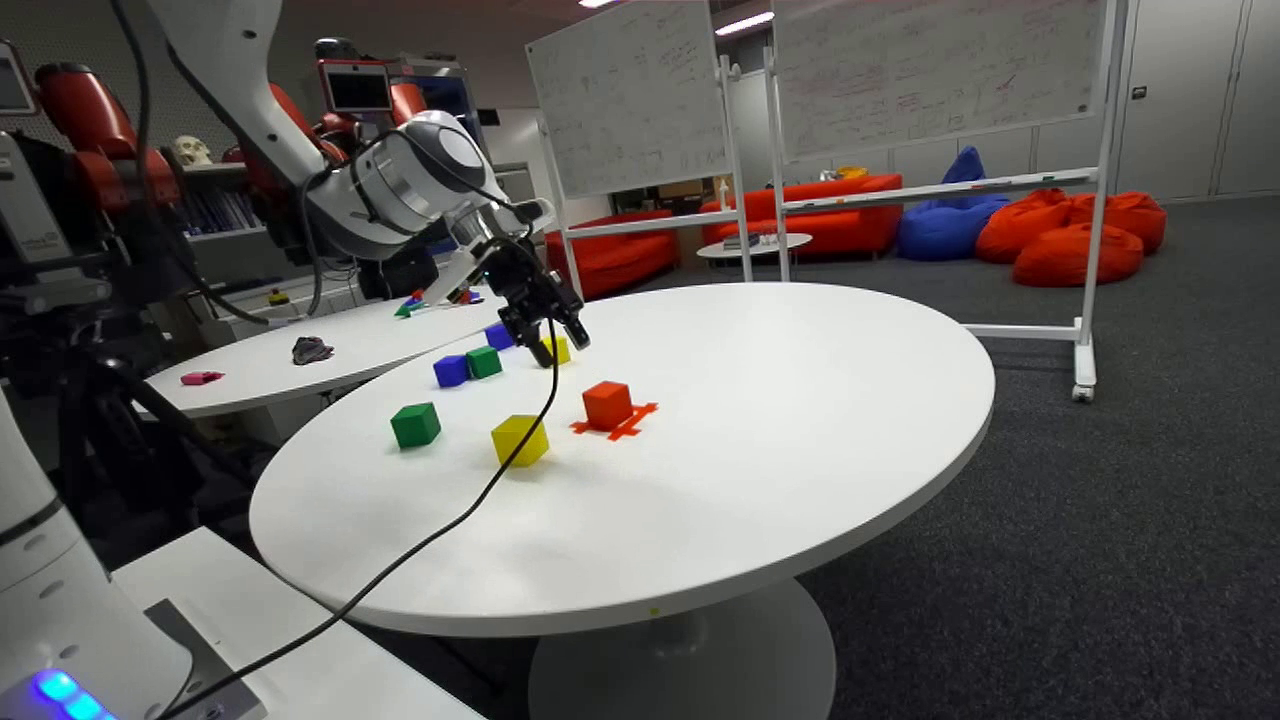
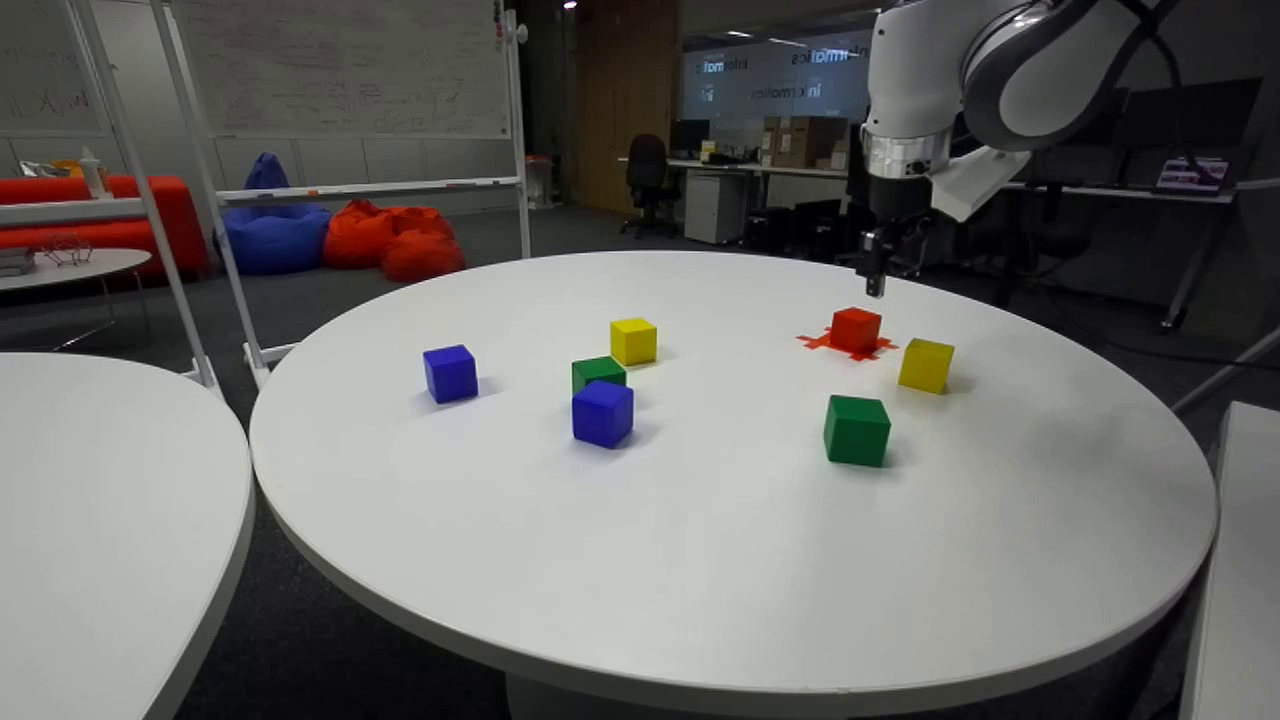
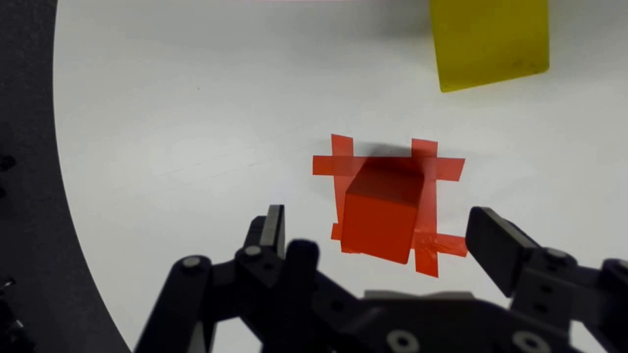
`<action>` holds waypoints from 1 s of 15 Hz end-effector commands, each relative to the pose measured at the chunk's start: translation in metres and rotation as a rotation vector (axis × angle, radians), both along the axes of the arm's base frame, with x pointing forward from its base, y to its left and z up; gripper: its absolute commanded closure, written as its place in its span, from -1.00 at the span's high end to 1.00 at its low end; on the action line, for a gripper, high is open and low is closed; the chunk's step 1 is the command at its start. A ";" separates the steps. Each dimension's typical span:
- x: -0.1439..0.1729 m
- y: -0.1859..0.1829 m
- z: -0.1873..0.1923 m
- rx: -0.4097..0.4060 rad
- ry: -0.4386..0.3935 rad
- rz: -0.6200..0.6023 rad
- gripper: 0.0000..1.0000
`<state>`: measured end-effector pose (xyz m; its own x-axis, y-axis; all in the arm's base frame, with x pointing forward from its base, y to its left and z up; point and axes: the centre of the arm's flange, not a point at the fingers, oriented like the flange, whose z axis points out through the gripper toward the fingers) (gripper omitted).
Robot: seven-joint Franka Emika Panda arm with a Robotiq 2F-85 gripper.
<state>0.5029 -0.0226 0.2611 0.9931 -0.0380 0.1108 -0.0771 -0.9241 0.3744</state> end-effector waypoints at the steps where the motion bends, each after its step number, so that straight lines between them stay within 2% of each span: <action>1: -0.043 0.016 0.036 -0.035 -0.068 0.008 1.00; 9: -0.061 0.036 0.088 -0.113 -0.102 0.075 1.00; 15: -0.056 0.008 0.104 -0.139 -0.083 0.165 1.00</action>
<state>0.4559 0.0056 0.3571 0.9747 0.0887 0.2054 -0.0182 -0.8836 0.4679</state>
